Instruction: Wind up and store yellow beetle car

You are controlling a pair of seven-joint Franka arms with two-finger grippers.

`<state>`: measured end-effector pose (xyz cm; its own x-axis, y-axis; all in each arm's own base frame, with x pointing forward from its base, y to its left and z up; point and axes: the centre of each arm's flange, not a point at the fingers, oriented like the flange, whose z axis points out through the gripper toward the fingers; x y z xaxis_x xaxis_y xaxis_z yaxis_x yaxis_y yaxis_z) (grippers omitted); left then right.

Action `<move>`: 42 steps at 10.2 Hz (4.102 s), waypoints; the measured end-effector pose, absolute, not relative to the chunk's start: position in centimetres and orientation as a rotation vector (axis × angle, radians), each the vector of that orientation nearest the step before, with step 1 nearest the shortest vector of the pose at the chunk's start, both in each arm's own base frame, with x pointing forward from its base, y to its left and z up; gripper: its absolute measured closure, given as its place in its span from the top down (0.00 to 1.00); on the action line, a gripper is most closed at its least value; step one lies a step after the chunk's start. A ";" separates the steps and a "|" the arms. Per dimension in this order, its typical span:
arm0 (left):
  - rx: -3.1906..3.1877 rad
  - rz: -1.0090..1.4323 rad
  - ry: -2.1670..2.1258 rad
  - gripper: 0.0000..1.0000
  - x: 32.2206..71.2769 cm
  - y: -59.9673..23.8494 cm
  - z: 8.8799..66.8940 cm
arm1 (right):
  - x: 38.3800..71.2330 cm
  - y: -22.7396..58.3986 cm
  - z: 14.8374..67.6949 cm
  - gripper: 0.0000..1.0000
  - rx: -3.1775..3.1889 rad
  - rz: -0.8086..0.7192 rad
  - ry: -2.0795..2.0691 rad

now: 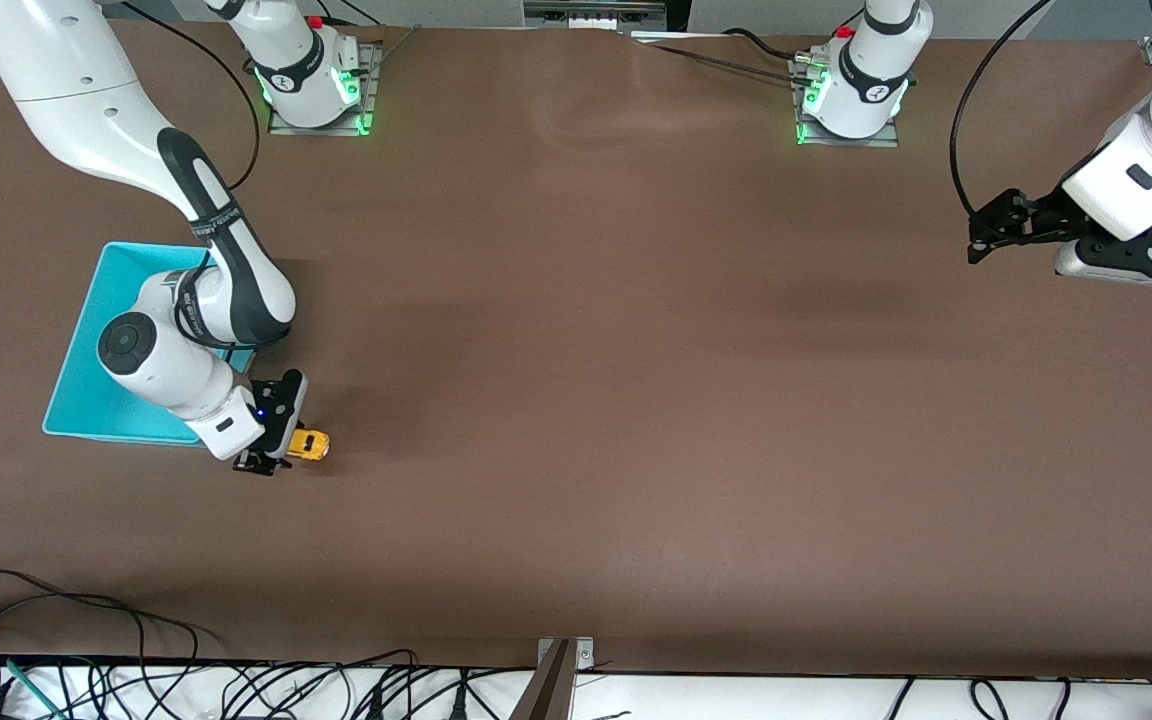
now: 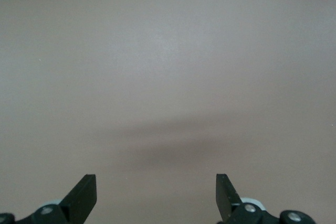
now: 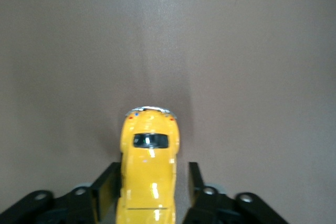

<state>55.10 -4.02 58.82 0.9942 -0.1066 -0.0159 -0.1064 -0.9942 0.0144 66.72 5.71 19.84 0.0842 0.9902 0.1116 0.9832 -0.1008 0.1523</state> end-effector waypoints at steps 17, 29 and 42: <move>3.121 -0.096 -0.147 1.00 54.6 -4.0 58.4 | 58.8 -9.8 31.6 0.40 2.632 -0.010 1.661; 3.121 -0.098 -0.145 1.00 54.6 -3.9 58.4 | 52.4 -13.1 22.9 0.60 2.689 0.026 1.536; 3.121 -0.099 -0.145 1.00 54.6 -3.9 58.4 | 58.6 -7.8 49.9 1.00 3.103 0.070 0.456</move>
<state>54.59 -3.91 58.43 0.9937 -0.0928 -0.0626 -0.0918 -0.9956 0.0185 58.65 -7.84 49.92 0.9568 0.2873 0.0435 0.2871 -0.9578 0.0105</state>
